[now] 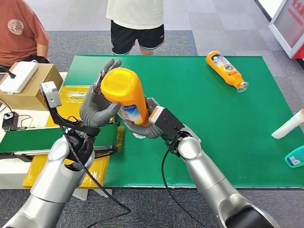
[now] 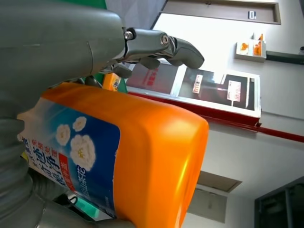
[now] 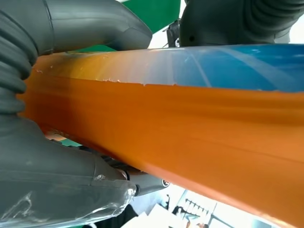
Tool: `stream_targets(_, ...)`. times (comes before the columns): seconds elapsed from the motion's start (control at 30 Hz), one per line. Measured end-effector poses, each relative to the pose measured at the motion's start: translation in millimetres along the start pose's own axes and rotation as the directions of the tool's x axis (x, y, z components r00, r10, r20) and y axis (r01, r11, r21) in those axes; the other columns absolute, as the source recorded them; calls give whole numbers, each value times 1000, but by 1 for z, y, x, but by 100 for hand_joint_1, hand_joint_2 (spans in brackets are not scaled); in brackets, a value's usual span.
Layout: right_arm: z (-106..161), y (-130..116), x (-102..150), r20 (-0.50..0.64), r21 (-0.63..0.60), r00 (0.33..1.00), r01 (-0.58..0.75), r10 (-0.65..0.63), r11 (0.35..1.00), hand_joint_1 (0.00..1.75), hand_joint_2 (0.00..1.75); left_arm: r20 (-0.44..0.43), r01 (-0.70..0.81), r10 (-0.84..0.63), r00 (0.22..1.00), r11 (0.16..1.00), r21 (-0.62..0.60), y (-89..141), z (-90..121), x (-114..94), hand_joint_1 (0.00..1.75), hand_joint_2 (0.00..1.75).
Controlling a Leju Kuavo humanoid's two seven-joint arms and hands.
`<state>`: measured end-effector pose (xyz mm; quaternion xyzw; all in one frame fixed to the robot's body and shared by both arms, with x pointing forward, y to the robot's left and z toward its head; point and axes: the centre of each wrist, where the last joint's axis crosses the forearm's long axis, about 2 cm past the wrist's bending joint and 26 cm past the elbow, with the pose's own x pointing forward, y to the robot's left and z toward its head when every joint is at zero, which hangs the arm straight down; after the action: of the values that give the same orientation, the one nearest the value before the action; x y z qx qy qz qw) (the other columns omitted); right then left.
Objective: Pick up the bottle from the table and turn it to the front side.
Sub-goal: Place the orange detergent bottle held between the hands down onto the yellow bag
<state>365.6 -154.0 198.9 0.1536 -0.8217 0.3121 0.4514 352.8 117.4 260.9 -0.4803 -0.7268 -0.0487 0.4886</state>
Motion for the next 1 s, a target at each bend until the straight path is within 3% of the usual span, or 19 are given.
stream_targets(0.57,-6,-1,-11,-62,5,995,-76,76,997,175,175,-62,-29,28,998,1000,-12,0,-3,-5,0,175)
stream_targets(0.7,-7,1,-12,-67,14,995,-76,77,997,175,175,-68,-29,28,997,1000,-6,1,-2,-5,175,175)
stream_targets(1.0,-8,3,-14,-82,22,994,-73,75,997,175,175,-85,-24,25,996,1000,10,5,0,-7,175,175)
